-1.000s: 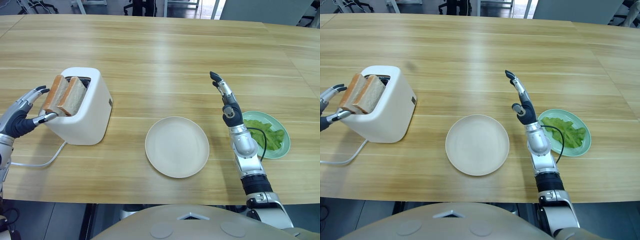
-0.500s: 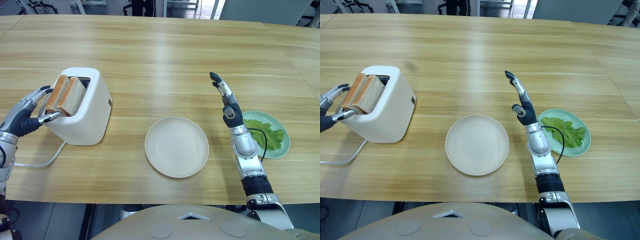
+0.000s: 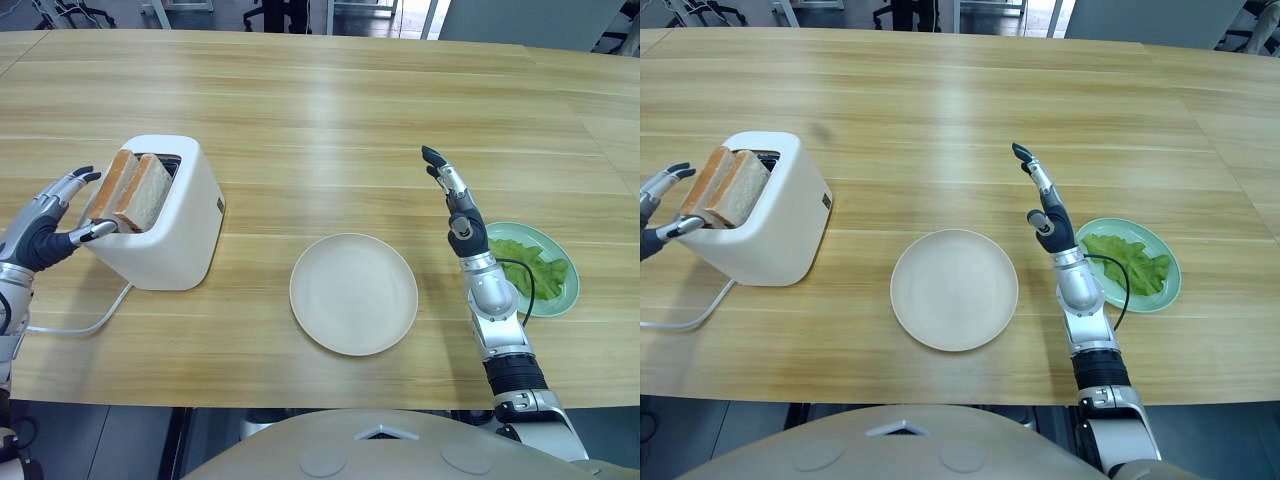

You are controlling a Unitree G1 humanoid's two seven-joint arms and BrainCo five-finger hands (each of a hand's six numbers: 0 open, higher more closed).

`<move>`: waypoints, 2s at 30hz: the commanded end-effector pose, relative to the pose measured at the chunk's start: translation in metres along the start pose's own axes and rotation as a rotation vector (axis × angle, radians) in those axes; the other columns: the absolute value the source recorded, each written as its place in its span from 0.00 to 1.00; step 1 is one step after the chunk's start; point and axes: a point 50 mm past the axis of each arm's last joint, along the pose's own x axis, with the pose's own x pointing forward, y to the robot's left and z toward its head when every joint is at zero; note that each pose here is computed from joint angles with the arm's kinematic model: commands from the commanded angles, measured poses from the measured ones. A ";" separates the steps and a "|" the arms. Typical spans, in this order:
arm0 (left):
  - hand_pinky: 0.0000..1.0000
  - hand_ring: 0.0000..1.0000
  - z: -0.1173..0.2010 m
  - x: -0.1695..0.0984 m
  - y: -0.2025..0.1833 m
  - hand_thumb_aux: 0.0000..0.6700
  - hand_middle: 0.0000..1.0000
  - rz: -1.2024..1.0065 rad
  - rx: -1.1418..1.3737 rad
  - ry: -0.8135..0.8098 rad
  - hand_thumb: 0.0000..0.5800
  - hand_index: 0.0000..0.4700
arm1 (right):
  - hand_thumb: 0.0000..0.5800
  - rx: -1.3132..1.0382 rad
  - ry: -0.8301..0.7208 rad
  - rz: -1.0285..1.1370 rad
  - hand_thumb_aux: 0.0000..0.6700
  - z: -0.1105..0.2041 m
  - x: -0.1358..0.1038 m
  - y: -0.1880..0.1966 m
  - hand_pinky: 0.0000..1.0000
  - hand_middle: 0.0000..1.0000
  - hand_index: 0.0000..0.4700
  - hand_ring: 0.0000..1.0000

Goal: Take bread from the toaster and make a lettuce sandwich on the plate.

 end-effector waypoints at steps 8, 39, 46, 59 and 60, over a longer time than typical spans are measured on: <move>0.00 0.00 -0.010 -0.001 -0.009 0.04 0.00 -0.050 0.007 0.047 0.08 0.04 | 0.00 -0.006 0.019 0.002 0.00 -0.001 -0.002 -0.003 0.00 0.00 0.00 0.00; 0.00 0.00 -0.002 0.002 -0.017 0.50 0.00 -0.030 -0.089 -0.030 0.75 0.49 | 0.00 -0.004 0.023 0.008 0.00 -0.001 -0.003 -0.002 0.00 0.00 0.00 0.00; 0.00 0.00 -0.003 0.002 -0.013 0.60 0.00 -0.003 -0.098 -0.024 0.84 0.58 | 0.00 -0.004 0.023 0.009 0.00 -0.001 -0.004 -0.003 0.00 0.00 0.00 0.00; 0.00 0.00 0.007 0.005 -0.003 1.00 0.00 0.078 -0.187 -0.092 1.00 0.98 | 0.00 -0.008 0.024 0.012 0.00 -0.001 -0.003 -0.004 0.00 0.00 0.00 0.00; 0.00 0.00 0.009 0.005 0.000 1.00 0.00 0.093 -0.200 -0.101 1.00 0.98 | 0.00 -0.009 0.024 0.012 0.00 -0.001 -0.003 -0.004 0.00 0.00 0.00 0.00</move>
